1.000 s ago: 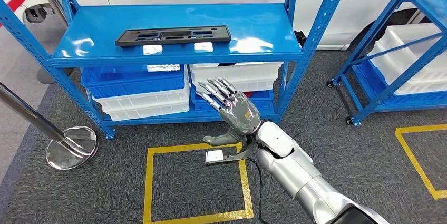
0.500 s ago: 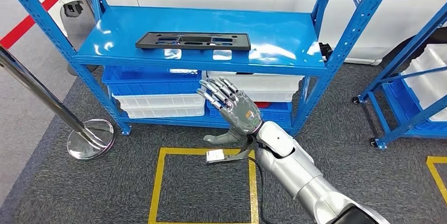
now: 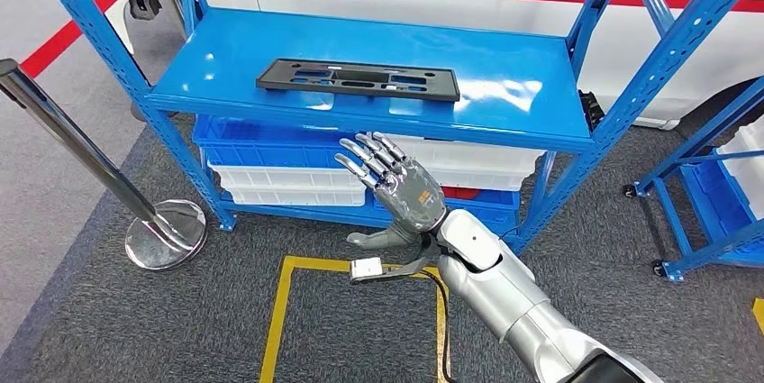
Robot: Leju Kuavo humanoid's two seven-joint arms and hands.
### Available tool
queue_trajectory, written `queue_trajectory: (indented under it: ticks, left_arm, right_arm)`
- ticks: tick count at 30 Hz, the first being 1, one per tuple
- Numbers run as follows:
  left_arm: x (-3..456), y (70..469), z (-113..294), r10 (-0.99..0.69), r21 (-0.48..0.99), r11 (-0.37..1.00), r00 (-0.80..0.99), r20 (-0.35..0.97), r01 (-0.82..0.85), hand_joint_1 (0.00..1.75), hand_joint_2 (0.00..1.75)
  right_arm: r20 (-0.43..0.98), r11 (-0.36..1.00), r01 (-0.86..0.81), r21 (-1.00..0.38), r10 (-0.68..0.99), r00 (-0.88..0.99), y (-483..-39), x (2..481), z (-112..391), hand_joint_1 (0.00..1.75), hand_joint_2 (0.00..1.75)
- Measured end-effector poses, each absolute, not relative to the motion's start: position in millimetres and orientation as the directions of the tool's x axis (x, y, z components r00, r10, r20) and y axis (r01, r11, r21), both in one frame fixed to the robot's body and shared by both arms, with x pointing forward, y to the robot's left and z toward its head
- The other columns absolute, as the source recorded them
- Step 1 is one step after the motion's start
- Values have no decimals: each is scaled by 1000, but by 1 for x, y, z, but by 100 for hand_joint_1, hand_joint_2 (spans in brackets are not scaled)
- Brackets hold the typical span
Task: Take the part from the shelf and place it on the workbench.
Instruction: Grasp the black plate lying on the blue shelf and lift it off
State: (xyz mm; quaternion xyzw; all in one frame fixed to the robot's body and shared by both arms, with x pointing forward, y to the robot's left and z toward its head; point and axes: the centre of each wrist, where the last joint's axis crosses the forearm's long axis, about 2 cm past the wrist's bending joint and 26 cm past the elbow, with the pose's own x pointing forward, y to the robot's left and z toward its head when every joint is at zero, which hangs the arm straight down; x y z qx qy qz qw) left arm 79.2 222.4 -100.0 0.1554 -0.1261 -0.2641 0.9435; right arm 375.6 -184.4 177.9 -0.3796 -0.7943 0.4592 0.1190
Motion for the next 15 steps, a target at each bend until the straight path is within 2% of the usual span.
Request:
queue_trajectory:
  ticks: [15]
  left_arm:
    - [79, 223, -100, -547, 359, 807, 823, 156, 469, 0, 0]
  right_arm:
    - [-163, 290, 500, -816, 715, -680, -183, 376, 179, 0, 0]
